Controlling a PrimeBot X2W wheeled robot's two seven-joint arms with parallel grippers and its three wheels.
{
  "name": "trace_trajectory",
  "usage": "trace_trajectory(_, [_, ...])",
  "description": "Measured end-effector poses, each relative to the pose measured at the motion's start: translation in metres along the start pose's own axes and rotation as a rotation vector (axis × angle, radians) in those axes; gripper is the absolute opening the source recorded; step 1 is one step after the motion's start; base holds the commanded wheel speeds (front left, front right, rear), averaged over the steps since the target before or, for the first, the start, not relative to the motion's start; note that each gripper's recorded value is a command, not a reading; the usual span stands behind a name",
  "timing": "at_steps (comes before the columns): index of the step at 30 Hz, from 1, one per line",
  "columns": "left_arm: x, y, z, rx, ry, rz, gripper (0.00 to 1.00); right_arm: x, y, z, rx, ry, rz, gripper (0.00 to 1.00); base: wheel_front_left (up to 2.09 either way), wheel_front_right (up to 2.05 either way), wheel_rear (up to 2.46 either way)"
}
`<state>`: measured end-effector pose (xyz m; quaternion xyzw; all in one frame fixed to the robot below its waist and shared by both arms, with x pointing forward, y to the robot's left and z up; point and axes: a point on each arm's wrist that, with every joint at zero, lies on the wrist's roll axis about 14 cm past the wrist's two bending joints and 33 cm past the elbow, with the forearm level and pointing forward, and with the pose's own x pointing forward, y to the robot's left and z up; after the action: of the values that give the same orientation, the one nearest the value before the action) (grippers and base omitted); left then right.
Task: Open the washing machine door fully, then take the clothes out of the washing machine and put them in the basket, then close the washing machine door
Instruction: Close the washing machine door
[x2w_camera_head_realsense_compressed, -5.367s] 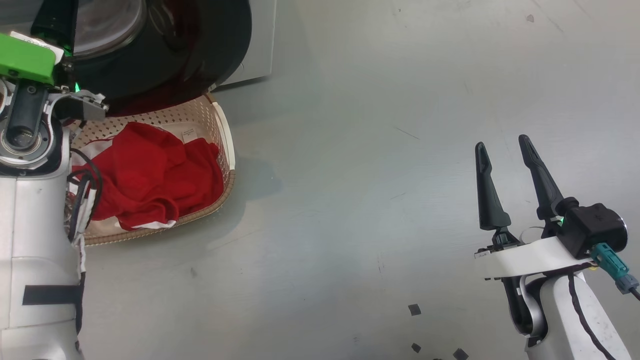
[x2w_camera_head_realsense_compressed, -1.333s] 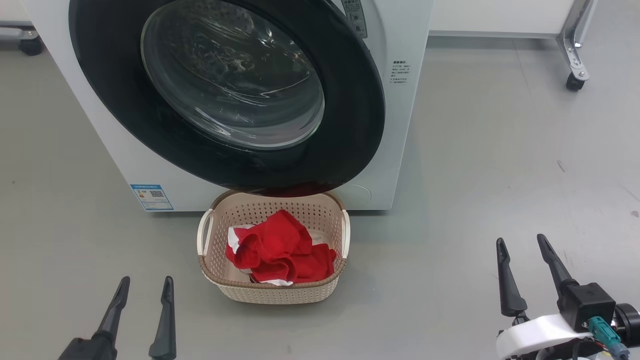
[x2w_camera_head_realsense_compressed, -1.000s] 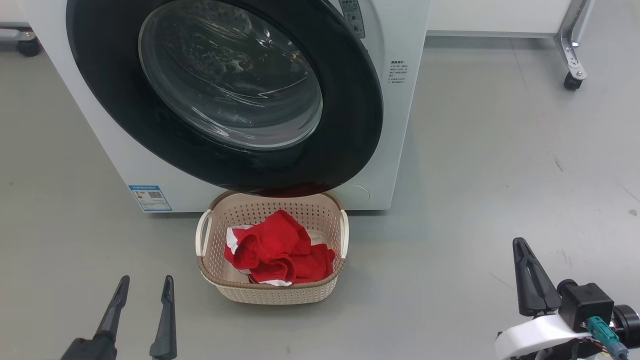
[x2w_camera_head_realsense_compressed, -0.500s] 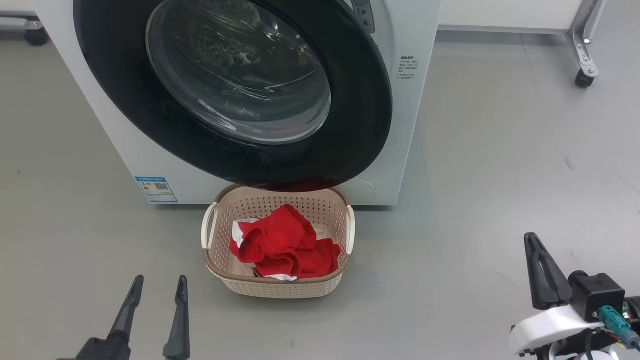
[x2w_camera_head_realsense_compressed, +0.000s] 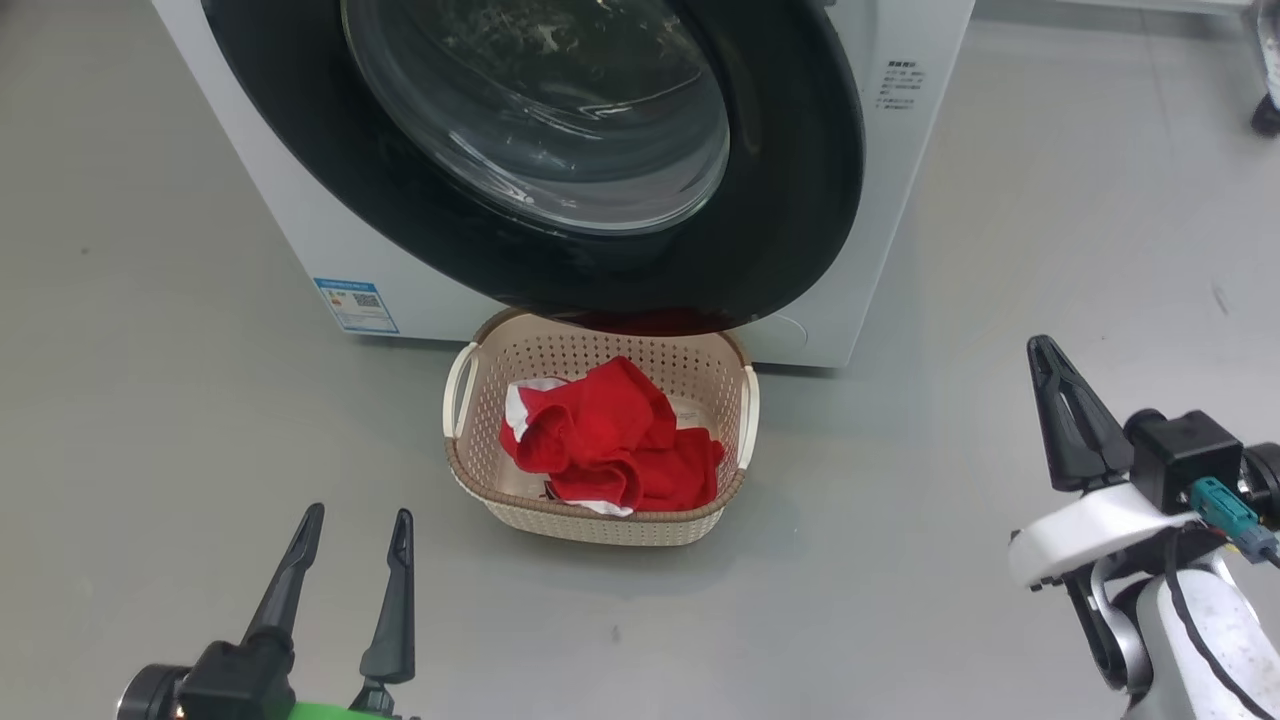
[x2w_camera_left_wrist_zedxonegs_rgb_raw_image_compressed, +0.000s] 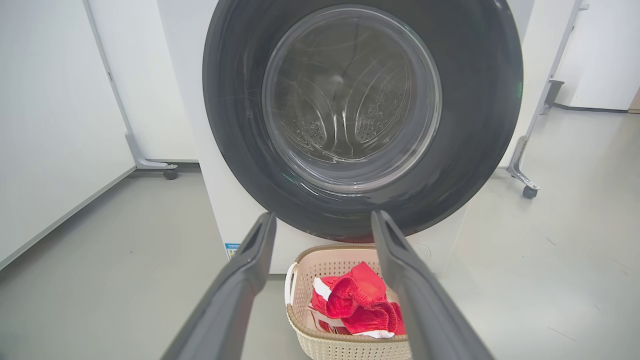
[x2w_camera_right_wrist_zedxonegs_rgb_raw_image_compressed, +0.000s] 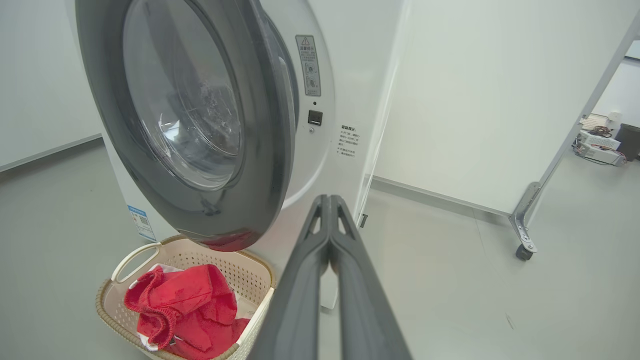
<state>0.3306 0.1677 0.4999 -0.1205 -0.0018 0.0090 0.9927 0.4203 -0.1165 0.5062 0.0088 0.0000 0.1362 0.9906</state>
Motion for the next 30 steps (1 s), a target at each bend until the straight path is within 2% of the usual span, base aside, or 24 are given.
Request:
trace_trajectory(10, [0.017, 0.003, 0.000, 0.010, -0.006, 0.026, 1.00, 0.061, 0.055, 0.001, 0.022, -0.008, 0.195, 0.00, 0.00, 0.00, 0.00])
trace_trajectory(14, [0.025, 0.005, -0.002, 0.016, -0.001, 0.036, 1.00, 0.086, 0.079, -0.010, 0.043, 0.025, 0.270, 0.00, 0.00, 0.00, 0.00])
trace_trajectory(24, [0.039, 0.013, -0.006, 0.025, 0.001, 0.069, 1.00, 0.137, 0.096, -0.015, 0.046, 0.030, 0.330, 0.00, 0.00, 0.00, 0.00])
trace_trajectory(30, [0.046, 0.019, -0.012, 0.026, 0.008, 0.093, 1.00, 0.163, 0.102, -0.036, 0.042, 0.071, 0.357, 0.00, 0.00, 0.00, 0.00])
